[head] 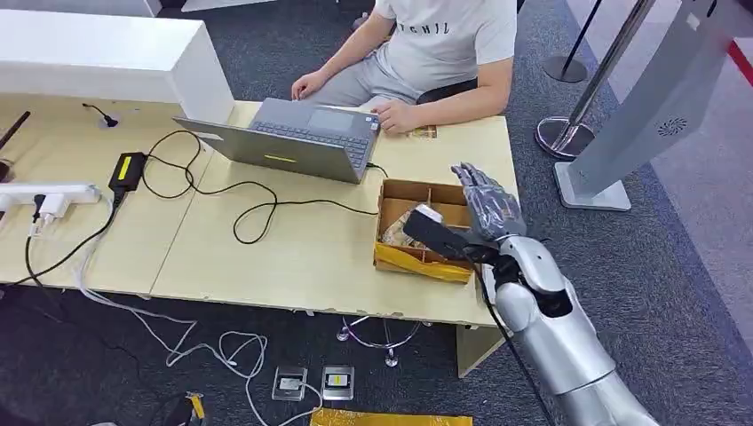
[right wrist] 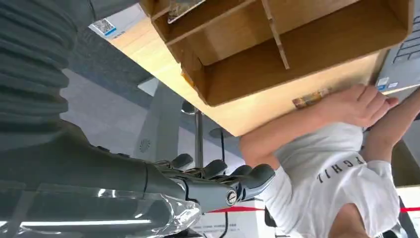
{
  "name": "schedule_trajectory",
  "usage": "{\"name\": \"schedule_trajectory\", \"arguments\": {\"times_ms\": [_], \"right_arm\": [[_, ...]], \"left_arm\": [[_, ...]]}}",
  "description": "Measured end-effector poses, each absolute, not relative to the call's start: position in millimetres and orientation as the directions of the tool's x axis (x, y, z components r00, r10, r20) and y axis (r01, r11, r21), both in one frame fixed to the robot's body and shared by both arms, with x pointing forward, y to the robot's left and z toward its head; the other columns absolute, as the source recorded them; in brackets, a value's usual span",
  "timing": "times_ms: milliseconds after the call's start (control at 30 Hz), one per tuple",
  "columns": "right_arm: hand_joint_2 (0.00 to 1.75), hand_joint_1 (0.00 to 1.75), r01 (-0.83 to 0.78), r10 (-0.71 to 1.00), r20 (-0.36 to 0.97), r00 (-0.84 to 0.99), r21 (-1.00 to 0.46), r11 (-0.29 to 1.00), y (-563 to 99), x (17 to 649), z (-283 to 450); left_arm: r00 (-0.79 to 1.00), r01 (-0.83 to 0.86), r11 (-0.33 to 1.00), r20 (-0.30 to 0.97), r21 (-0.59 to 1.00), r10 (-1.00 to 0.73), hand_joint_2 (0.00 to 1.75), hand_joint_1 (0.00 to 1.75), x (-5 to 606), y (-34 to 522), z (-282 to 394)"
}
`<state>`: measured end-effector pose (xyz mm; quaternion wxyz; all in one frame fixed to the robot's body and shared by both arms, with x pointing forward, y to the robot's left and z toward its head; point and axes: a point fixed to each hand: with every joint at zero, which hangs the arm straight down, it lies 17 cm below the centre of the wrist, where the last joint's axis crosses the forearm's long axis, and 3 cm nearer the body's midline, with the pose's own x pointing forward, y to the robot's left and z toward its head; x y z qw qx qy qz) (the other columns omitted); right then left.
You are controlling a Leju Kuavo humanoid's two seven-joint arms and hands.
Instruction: Pass the card to the sensor for recognition and then transmit it.
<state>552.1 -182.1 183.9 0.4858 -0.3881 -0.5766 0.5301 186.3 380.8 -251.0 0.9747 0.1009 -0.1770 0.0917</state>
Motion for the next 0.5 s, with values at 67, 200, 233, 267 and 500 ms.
{"name": "schedule_trajectory", "arguments": {"times_ms": [67, 200, 233, 267, 500], "right_arm": [[1.75, 0.00, -0.071, 0.964, 0.149, -0.219, -0.988, 0.136, -184.6, 553.1, 179.7], [1.75, 0.00, -0.082, 0.967, 0.146, -0.207, -0.988, 0.132, -189.2, 554.1, 172.0], [1.75, 0.00, -0.086, 0.968, 0.146, -0.205, -0.988, 0.131, -190.1, 554.3, 169.9], [1.75, 0.00, -0.090, 0.969, 0.145, -0.202, -0.988, 0.129, -191.0, 554.4, 167.9], [1.75, 0.00, -0.094, 0.972, 0.145, -0.184, -0.987, 0.129, -197.5, 556.9, 158.4]], "left_arm": [[0.921, -0.214, 0.963, 0.364, 0.164, 0.143, 0.00, 0.00, 186.5, 380.8, -251.0], [0.921, -0.213, 0.963, 0.364, 0.164, 0.142, 0.00, 0.00, 186.8, 380.7, -250.9], [0.921, -0.213, 0.963, 0.364, 0.163, 0.142, 0.00, 0.00, 186.8, 380.6, -250.9], [0.921, -0.213, 0.963, 0.363, 0.163, 0.142, 0.00, 0.00, 186.8, 380.5, -250.9], [0.923, -0.213, 0.964, 0.358, 0.162, 0.144, 0.00, 0.00, 186.1, 380.2, -251.2]]}}
